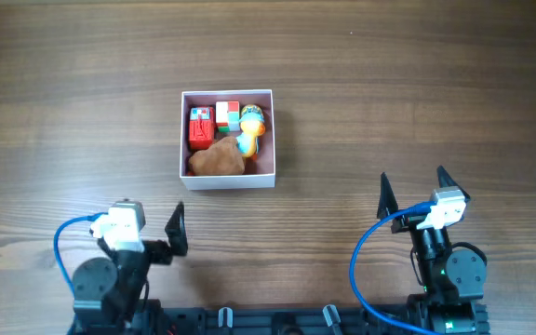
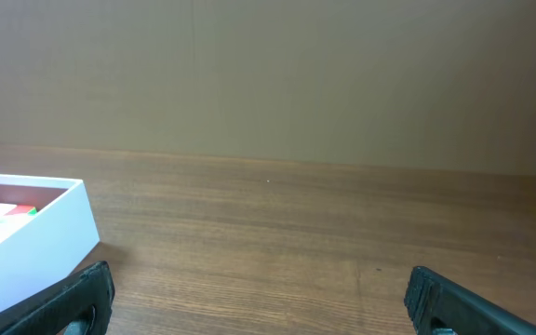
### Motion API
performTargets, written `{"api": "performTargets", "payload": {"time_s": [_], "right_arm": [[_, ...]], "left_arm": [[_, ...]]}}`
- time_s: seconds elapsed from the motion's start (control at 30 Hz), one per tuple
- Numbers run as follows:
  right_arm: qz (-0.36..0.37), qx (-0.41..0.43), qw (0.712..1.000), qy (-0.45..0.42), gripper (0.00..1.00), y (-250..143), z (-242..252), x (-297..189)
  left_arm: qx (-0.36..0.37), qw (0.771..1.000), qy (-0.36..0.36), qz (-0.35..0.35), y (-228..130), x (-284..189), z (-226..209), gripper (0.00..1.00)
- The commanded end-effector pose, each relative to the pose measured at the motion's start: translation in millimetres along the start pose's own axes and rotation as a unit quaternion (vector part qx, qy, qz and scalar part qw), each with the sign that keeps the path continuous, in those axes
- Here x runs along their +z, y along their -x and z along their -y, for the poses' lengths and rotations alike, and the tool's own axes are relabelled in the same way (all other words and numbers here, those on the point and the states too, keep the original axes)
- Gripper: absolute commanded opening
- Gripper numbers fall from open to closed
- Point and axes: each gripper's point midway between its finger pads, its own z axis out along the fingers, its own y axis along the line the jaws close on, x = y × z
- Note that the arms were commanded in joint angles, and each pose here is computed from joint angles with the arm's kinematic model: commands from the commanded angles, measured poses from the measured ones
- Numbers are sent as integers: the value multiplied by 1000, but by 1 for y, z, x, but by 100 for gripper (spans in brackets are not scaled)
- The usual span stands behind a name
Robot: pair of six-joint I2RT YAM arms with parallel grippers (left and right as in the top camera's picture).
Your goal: Pack container
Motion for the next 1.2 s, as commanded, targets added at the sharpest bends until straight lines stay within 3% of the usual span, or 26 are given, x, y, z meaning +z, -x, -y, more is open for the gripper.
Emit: {"api": "performTargets", "payload": {"time_s": [0.0, 0.1, 0.23, 0.37, 1.17], "right_arm": [[5, 11, 1000, 8, 100, 2, -3, 0], [5, 11, 1000, 8, 100, 2, -3, 0], [5, 11, 1000, 8, 100, 2, -3, 0], [5, 11, 1000, 8, 100, 2, -3, 0], [5, 11, 1000, 8, 100, 2, -3, 0]], "left_arm": [[-3, 997, 4, 74, 12, 18, -7, 100], [4, 988, 4, 152, 32, 26, -9, 100], [4, 980, 20, 196, 32, 33, -18, 100], [-3, 991, 35, 133, -3, 47, -27, 100], [-2, 990, 34, 134, -2, 47, -26, 100]]}}
